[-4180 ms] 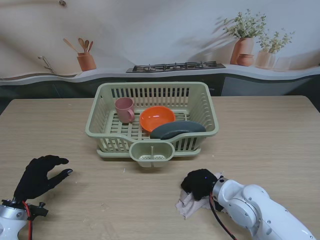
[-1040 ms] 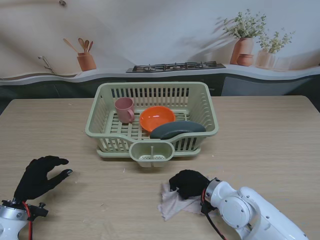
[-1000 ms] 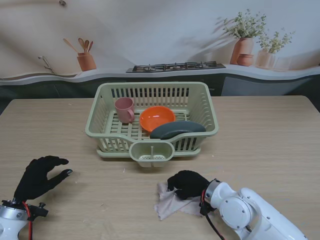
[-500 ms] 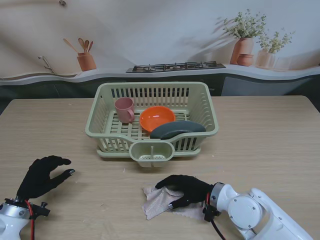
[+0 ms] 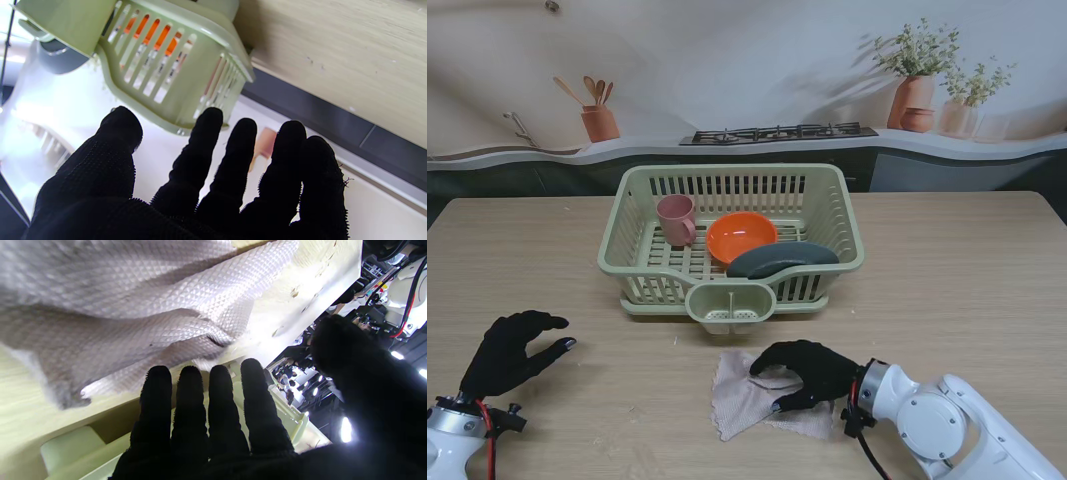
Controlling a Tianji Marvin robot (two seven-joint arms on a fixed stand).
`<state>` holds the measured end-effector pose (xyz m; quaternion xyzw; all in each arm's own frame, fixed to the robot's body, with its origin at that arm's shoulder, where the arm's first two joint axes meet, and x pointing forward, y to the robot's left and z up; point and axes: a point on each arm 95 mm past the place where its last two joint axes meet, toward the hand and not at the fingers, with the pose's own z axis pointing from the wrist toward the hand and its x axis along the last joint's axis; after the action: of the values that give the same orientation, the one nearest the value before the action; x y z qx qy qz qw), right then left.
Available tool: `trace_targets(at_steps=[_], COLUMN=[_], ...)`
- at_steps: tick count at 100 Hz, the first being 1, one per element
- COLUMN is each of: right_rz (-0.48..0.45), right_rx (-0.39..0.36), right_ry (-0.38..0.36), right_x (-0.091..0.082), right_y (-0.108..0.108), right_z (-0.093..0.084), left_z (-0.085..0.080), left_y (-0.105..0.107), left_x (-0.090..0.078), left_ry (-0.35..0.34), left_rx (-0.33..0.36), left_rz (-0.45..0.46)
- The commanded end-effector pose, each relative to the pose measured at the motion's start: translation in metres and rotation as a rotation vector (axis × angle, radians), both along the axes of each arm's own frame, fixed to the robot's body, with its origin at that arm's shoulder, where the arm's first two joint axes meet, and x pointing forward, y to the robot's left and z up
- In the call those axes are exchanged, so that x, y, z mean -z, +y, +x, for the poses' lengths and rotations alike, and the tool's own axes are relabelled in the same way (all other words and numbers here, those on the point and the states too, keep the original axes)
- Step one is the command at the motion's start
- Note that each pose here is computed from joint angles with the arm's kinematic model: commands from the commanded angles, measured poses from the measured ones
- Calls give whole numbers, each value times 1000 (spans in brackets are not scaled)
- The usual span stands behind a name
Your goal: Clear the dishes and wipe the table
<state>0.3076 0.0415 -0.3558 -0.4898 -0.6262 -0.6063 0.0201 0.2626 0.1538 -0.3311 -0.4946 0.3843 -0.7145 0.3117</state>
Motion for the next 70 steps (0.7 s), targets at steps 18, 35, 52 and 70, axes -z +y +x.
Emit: trace_targets(at_steps=[18, 35, 52, 70], right_rz=[-13, -7, -18, -31], right_rx=[-5, 12, 23, 64], right_ry=[-33, -51, -71, -92], right_x=[-1, -4, -6, -4], right_y=[-15, -23, -32, -44], right_z=[-4, -5, -4, -2], left_z=[-2, -2, -1, -3], left_y=[-1, -1, -1, -4], left_x=[-1, -1, -1, -3], left_ry=[-6, -1, 2, 24], left_rx=[11, 14, 21, 34], left_rz=[5, 8, 8, 17])
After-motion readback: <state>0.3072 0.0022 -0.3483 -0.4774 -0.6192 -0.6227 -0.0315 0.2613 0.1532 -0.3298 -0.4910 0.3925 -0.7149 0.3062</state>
